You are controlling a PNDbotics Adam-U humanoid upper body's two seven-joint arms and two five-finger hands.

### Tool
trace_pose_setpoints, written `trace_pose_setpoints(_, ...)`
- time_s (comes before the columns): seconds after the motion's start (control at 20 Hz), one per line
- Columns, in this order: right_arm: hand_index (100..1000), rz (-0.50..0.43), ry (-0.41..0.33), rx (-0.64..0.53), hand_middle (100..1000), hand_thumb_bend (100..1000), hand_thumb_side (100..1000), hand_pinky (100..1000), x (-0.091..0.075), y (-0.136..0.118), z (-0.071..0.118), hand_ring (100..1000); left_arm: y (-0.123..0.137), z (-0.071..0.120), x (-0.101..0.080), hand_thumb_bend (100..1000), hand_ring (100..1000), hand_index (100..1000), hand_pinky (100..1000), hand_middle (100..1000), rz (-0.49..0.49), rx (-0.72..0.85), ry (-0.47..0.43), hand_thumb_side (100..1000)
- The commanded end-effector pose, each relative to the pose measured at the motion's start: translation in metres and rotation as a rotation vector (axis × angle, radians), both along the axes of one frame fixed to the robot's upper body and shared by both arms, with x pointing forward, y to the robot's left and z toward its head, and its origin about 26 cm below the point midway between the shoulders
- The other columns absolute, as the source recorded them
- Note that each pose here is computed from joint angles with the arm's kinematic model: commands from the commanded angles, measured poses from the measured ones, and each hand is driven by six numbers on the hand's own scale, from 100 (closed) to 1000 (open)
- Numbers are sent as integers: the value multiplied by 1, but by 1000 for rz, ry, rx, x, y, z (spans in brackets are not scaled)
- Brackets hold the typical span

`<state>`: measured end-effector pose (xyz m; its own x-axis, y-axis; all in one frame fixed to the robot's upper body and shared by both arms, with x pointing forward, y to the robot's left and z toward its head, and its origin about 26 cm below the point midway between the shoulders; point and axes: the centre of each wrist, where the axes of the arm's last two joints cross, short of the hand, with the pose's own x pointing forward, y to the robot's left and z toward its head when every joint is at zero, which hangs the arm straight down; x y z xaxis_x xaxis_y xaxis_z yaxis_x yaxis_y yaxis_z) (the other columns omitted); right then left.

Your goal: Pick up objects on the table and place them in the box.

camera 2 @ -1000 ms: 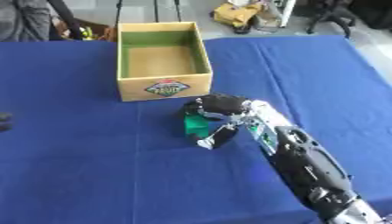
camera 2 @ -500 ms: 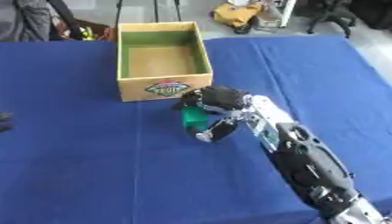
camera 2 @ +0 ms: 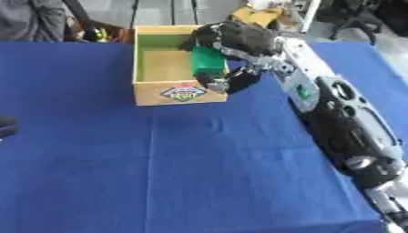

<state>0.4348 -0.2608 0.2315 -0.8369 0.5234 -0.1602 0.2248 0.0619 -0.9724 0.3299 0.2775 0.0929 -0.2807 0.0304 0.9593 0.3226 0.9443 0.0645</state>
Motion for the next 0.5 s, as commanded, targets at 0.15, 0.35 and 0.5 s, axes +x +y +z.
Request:
trace_pose_setpoints(0.15, 900, -155, 13, 15, 638, 147, 104, 608, 18, -34, 9, 420, -12, 14, 6, 410, 782, 671, 825, 591, -66, 7, -41, 1000)
trace_pose_setpoints(0.35, 897, -310, 61, 59, 641, 100, 105, 615, 32, -62, -3, 440, -22, 21, 10, 410, 782, 670, 826, 591, -116, 15, -57, 1000)
trace_pose_setpoints(0.5, 896, -419, 100, 84, 649, 100, 122, 626, 38, -83, -19, 470, -30, 27, 13, 412, 782, 670, 825, 591, -152, 17, -72, 1000)
